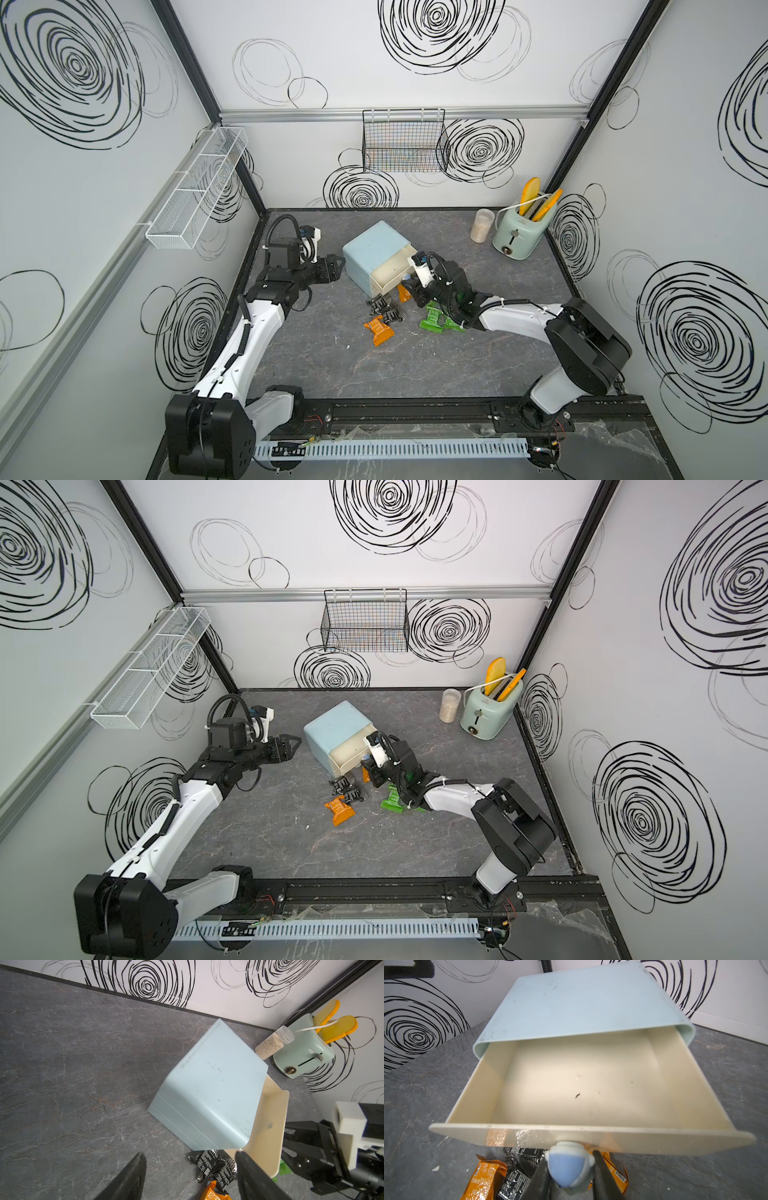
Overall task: Place the cookies into the drawer by color
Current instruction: Open the drawer in the storage box.
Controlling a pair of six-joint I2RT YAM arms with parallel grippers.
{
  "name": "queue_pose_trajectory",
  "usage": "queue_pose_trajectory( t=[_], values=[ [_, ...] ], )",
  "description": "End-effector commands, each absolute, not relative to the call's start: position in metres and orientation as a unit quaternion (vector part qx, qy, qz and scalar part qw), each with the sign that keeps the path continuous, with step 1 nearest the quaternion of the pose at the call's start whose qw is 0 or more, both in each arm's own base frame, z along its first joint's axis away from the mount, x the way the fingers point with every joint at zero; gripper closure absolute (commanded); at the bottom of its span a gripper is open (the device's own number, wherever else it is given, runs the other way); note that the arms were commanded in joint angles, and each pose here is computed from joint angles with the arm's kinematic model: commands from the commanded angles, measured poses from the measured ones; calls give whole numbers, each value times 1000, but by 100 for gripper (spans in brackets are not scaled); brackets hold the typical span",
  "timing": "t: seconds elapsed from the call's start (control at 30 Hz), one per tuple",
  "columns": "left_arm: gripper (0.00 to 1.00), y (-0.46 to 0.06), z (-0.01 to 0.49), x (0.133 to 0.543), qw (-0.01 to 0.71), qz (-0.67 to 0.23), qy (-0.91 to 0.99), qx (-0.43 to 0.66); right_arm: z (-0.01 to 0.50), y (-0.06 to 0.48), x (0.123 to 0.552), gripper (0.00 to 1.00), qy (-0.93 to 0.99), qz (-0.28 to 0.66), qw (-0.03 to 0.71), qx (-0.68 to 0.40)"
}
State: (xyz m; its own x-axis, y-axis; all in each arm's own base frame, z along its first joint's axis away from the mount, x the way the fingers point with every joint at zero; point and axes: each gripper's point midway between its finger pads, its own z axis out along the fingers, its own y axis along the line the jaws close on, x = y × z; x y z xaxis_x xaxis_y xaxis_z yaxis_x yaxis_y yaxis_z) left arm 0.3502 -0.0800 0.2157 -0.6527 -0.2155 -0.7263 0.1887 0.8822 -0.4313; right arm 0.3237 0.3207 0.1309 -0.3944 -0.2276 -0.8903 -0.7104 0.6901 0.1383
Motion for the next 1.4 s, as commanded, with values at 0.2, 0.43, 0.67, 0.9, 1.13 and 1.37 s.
queue_pose_trajectory(
  t=[0.2, 0.43, 0.67, 0.9, 1.13, 1.37],
  values=[
    [28, -77, 220, 354, 428, -247, 869, -10, 138, 321, 321, 75, 788, 263, 473, -294],
    [28, -77, 220, 354, 428, -248, 869, -11, 136, 319, 320, 75, 790, 257, 470, -298],
    [27, -76, 219, 354, 428, -248, 869, -12, 133, 315, 323, 74, 795, 243, 470, -296],
    [27, -77, 219, 354, 428, -248, 869, -12, 135, 314, 323, 60, 797, 239, 469, -295],
    [25, -81, 217, 347, 429, -223, 875, -12, 139, 305, 316, 34, 796, 239, 476, -289],
    [24, -87, 211, 321, 437, -205, 875, -47, 151, 287, 301, 23, 793, 240, 485, -280]
  ],
)
